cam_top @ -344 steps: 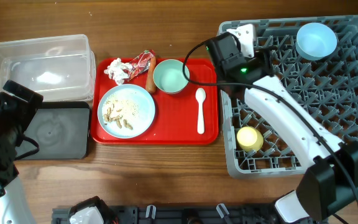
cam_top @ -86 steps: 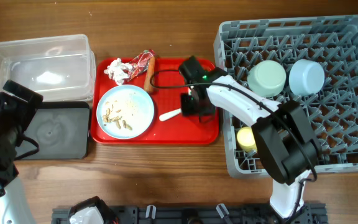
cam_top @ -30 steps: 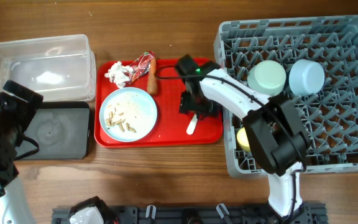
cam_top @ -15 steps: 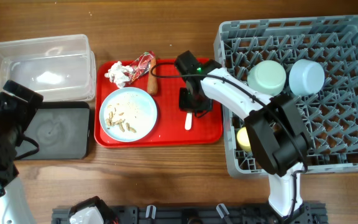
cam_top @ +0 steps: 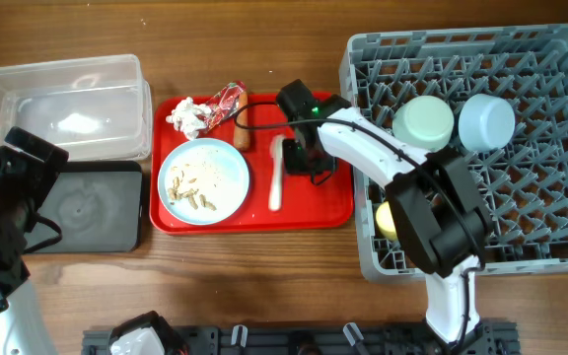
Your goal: Sort waste into correct bins and load items into the dishwasher rack
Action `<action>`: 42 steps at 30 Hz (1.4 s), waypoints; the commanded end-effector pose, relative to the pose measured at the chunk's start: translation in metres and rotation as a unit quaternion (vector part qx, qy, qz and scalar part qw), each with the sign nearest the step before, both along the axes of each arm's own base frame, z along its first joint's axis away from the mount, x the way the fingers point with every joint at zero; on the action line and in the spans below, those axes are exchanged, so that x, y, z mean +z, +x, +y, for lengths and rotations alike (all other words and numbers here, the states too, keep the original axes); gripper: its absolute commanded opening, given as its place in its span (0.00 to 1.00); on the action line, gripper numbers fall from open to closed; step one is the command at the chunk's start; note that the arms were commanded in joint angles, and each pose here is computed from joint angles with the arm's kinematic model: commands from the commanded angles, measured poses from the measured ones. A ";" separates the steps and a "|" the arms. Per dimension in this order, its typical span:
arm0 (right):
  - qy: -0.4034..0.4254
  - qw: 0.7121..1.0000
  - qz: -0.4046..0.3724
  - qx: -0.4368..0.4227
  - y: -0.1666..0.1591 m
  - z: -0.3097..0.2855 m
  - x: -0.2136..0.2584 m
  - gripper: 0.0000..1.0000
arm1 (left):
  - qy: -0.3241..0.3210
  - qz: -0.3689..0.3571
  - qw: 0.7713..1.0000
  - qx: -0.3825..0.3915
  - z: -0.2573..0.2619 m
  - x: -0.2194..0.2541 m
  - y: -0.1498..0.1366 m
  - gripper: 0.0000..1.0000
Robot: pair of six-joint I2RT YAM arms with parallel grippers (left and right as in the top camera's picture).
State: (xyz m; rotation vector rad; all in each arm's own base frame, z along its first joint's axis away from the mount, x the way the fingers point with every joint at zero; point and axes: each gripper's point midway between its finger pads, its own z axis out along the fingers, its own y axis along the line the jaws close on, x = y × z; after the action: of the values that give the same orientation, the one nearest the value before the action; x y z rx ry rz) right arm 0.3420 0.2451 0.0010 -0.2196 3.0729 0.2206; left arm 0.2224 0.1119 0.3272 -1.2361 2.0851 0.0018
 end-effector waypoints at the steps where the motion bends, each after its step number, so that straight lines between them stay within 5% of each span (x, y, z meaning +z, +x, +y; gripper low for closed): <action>1: 0.027 0.995 0.009 0.093 -0.008 0.011 -0.007 0.04 | 0.004 -0.001 1.000 0.013 0.004 0.001 -0.001 1.00; 3: 0.014 0.997 0.004 0.074 -0.005 0.007 -0.007 0.04 | 0.004 -0.001 1.000 0.013 0.004 0.001 -0.001 1.00; 8: 0.088 0.989 -0.051 0.111 0.020 0.038 0.032 0.39 | 0.004 -0.001 1.000 0.013 0.004 0.001 -0.001 1.00; 11: 0.133 0.984 -0.065 0.100 0.026 0.060 0.048 0.46 | 0.004 -0.001 1.000 0.013 0.004 0.001 -0.001 1.00; 22: 0.053 0.992 -0.076 0.089 0.009 0.085 -0.004 0.47 | 0.004 -0.001 1.000 0.013 0.004 0.001 -0.001 1.00; 28: -0.020 0.999 -0.029 0.011 -0.008 0.052 -0.018 0.24 | 0.004 -0.001 1.000 0.013 0.004 0.001 -0.001 1.00; 33: -0.024 0.999 -0.033 0.034 -0.008 0.050 -0.014 0.26 | 0.004 -0.001 1.000 0.013 0.004 0.001 -0.001 1.00; 39: 0.010 0.993 -0.083 0.085 0.002 0.061 0.035 0.45 | 0.004 -0.001 1.000 0.013 0.004 0.001 -0.001 1.00; 42: 0.014 0.992 -0.095 0.079 0.007 0.058 0.046 0.45 | 0.004 -0.001 1.000 0.013 0.004 0.001 -0.001 1.00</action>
State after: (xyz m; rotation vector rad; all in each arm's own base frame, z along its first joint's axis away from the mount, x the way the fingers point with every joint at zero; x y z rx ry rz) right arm 0.3355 0.3053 0.0144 -0.4500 2.9501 0.2204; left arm 0.2224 0.1119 0.3272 -1.2365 2.0849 0.0016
